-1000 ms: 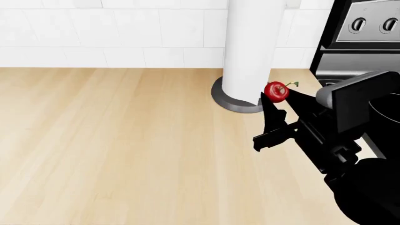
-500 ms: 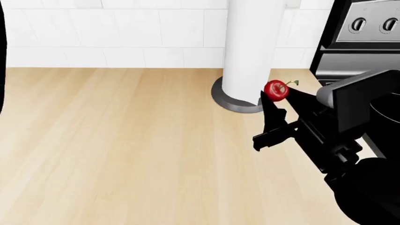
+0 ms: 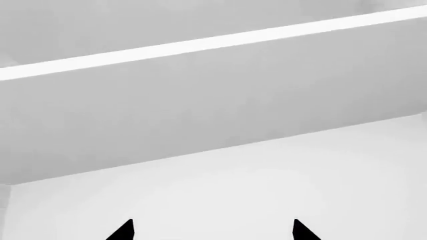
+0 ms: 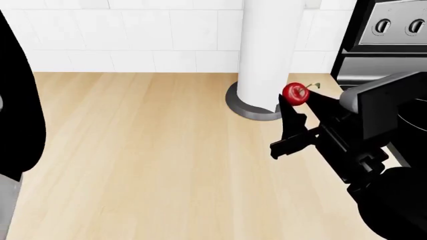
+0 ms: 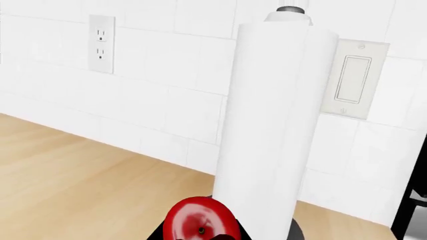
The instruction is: Pick the cherry, apricot from the counter and place them in the cabinet. Then close the cabinet.
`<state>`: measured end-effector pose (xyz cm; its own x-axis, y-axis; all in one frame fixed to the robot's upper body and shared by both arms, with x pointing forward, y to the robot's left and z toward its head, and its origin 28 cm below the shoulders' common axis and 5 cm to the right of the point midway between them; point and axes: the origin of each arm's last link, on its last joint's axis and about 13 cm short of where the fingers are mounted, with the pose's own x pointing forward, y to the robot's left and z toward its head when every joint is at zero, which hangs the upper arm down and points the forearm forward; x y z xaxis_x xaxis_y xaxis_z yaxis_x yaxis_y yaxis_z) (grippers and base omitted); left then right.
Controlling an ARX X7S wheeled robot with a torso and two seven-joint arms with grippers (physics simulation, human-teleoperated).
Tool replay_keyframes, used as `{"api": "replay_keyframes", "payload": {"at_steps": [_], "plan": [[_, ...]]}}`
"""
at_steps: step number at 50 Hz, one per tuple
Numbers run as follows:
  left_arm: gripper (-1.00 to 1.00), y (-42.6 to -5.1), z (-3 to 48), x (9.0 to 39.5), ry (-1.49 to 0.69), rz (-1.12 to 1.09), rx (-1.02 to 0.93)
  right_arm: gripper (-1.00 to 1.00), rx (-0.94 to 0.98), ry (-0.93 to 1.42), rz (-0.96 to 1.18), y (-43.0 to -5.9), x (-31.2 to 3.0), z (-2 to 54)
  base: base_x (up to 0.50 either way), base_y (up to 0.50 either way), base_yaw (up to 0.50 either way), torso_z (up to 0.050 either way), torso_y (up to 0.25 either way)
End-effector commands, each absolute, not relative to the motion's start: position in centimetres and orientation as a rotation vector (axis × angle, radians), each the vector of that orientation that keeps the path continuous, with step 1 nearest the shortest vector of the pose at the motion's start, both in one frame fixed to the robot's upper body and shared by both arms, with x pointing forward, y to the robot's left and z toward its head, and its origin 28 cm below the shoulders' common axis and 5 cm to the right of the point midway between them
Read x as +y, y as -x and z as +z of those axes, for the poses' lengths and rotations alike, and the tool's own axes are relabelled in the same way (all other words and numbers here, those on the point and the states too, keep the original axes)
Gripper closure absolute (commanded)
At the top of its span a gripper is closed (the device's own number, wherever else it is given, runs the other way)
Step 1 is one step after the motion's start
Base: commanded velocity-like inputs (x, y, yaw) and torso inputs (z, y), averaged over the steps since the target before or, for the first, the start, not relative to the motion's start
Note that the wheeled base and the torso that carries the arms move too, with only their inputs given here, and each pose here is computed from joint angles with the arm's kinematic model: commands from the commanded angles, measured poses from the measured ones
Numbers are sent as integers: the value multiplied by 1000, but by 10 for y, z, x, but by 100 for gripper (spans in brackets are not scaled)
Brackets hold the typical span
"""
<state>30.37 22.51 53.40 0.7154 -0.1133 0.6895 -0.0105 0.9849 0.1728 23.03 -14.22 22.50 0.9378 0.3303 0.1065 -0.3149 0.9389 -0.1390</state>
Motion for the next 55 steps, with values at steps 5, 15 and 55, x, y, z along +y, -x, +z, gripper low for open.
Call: {"api": "replay_keyframes", "payload": {"at_steps": [5,15,55], "plan": [[-100,-281,507,221,-190,-102,-790,100,-140,124,332,-231,-142,227,0,0,0,0,0],[-100,-279,492,221,-214,-128,-759,100,-141,122,333,-232,-142,226,0,0,0,0,0],[-100,-293,447,225,-680,-494,-719,100,-147,123,328,-232,-142,229,0,0,0,0,0]]}}
